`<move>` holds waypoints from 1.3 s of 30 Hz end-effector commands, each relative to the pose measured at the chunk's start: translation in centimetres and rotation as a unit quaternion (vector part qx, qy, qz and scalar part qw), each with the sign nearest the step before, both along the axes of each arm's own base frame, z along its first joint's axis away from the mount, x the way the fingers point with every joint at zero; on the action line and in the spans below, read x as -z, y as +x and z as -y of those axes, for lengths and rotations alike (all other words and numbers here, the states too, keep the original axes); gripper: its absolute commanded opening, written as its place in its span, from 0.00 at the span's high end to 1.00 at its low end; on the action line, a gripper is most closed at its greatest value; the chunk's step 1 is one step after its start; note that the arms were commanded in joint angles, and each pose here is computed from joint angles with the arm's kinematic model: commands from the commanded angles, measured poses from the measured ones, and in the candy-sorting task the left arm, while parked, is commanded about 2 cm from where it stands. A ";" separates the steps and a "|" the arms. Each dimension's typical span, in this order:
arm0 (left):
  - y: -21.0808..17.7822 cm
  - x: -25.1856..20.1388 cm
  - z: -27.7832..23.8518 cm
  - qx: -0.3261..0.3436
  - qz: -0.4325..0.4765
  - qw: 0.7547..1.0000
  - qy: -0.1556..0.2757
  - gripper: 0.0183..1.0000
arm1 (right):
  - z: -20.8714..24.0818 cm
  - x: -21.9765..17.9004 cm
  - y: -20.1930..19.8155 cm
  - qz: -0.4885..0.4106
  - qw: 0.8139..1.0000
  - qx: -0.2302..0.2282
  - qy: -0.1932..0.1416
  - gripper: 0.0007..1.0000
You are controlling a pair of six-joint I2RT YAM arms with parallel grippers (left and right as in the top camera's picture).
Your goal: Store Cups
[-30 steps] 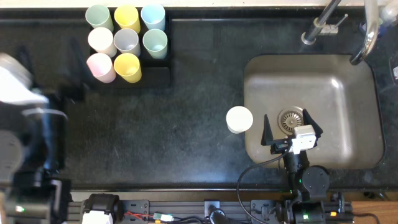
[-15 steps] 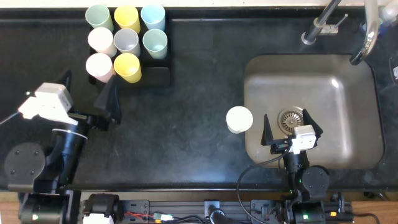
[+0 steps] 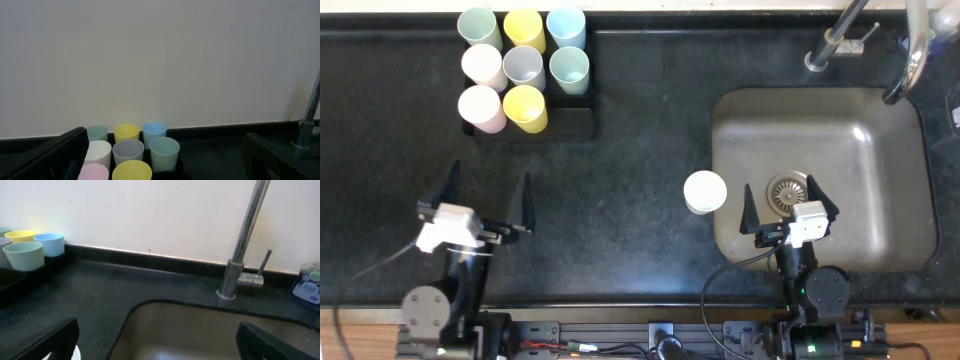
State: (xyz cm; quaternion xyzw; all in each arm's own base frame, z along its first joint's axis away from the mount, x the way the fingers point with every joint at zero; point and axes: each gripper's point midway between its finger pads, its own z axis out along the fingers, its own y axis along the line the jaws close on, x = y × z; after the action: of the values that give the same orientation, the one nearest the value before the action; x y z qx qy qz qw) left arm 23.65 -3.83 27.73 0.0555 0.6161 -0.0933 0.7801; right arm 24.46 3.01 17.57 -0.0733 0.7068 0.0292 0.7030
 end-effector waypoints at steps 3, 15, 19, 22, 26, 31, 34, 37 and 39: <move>-0.2 3.9 -0.2 -0.007 0.008 1.000 0.012 0.00 | 0.1 0.3 0.0 0.001 1.000 0.001 -0.001 0.00; 0.7 11.8 -0.4 -0.011 -0.149 0.988 0.027 0.00 | 0.1 0.3 0.0 0.001 1.000 0.001 -0.001 0.00; 0.7 11.8 -0.4 -0.013 -0.149 0.988 0.026 0.00 | 0.1 0.3 0.0 0.001 1.000 0.001 -0.001 0.00; 0.7 11.8 -0.5 -0.015 -0.149 0.988 0.026 0.00 | 0.1 0.3 0.0 0.001 1.000 0.001 -0.001 0.00; 0.7 11.8 -0.5 -0.015 -0.149 0.988 0.026 0.00 | 0.1 0.3 0.0 0.001 1.000 0.001 -0.001 0.00; 0.7 11.8 -0.5 -0.015 -0.149 0.988 0.026 0.00 | 0.1 0.3 0.0 0.001 1.000 0.001 -0.001 0.00; 0.7 11.8 -0.5 -0.015 -0.149 0.988 0.026 0.00 | 0.1 0.3 0.0 0.001 1.000 0.001 -0.001 0.00; 0.7 11.8 -0.5 -0.015 -0.149 0.988 0.026 0.00 | 0.1 0.3 0.0 0.001 1.000 0.001 -0.001 0.00; 0.7 11.8 -0.5 -0.015 -0.149 0.988 0.026 0.00 | 0.1 0.3 0.0 0.001 1.000 0.001 -0.001 0.00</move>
State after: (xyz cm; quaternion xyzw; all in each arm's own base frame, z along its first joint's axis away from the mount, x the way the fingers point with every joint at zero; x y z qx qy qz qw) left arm 24.33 -3.64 15.87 0.0489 0.7298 -0.0849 0.6766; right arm 24.46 3.01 17.58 -0.0730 0.7067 0.0292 0.7031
